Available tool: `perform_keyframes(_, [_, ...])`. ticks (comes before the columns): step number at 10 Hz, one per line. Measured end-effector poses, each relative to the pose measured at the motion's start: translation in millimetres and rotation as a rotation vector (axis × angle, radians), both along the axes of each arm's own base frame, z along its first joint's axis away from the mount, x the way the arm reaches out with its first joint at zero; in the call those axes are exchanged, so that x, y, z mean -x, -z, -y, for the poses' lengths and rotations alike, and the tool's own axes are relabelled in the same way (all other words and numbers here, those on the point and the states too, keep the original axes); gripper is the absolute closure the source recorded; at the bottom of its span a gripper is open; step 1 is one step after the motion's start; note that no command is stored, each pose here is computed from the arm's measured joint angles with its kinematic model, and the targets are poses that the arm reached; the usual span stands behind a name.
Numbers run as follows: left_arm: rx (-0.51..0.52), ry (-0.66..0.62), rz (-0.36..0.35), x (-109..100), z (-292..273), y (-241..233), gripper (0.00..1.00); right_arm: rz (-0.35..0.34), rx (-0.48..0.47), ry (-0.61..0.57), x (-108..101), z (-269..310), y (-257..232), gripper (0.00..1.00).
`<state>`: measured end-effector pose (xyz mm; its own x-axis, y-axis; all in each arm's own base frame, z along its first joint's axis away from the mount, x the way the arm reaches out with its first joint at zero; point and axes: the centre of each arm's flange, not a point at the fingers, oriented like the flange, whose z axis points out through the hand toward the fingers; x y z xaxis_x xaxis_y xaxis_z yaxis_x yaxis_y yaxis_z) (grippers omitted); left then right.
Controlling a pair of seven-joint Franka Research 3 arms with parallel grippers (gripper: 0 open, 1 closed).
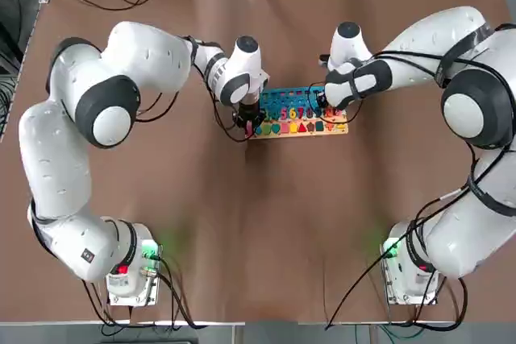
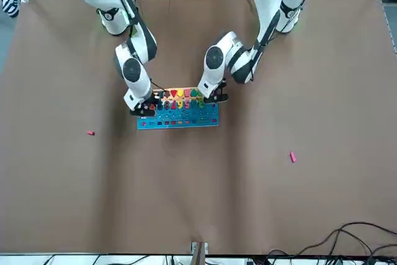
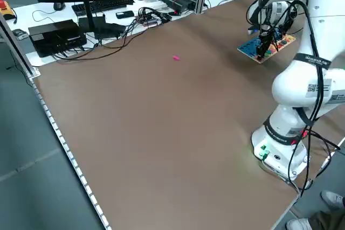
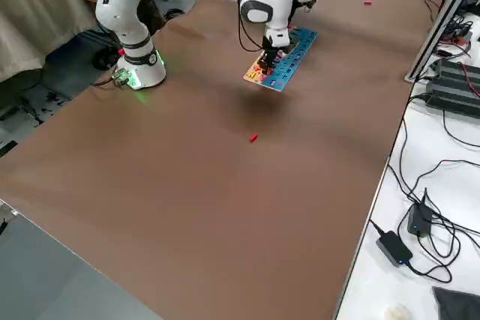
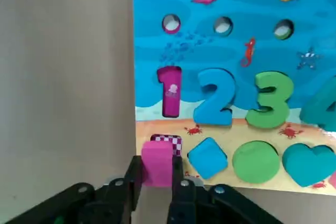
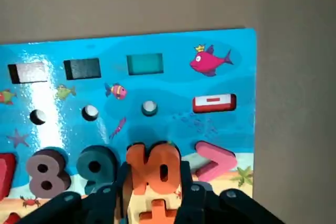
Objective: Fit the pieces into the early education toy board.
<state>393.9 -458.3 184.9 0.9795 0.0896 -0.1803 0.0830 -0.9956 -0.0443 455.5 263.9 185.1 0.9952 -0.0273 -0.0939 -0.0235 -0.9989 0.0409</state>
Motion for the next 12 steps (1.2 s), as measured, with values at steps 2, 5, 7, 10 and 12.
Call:
perform_keyframes(2, [0.003,0.008,0.000,2.7,2.6,0.0,0.74,0.000,0.000,0.000,0.3,0.3,2.5,0.60])
perform_keyframes(5, [0.007,0.015,0.001,3.6,3.9,0.6,0.74,0.000,0.000,0.000,0.5,0.2,3.6,0.60])
perform_keyframes(7, [0.009,0.020,0.001,2.3,3.6,1.1,0.74,-0.001,0.000,0.000,0.5,0.2,3.6,0.60])
perform_keyframes(10, [0.013,0.019,0.010,-3.2,2.8,-1.2,0.74,0.001,0.000,0.002,-0.4,0.1,3.0,0.59])
perform_keyframes(12, [0.012,0.018,0.009,-4.2,2.1,-0.7,0.74,0.002,0.000,0.002,-0.5,0.1,3.0,0.58])
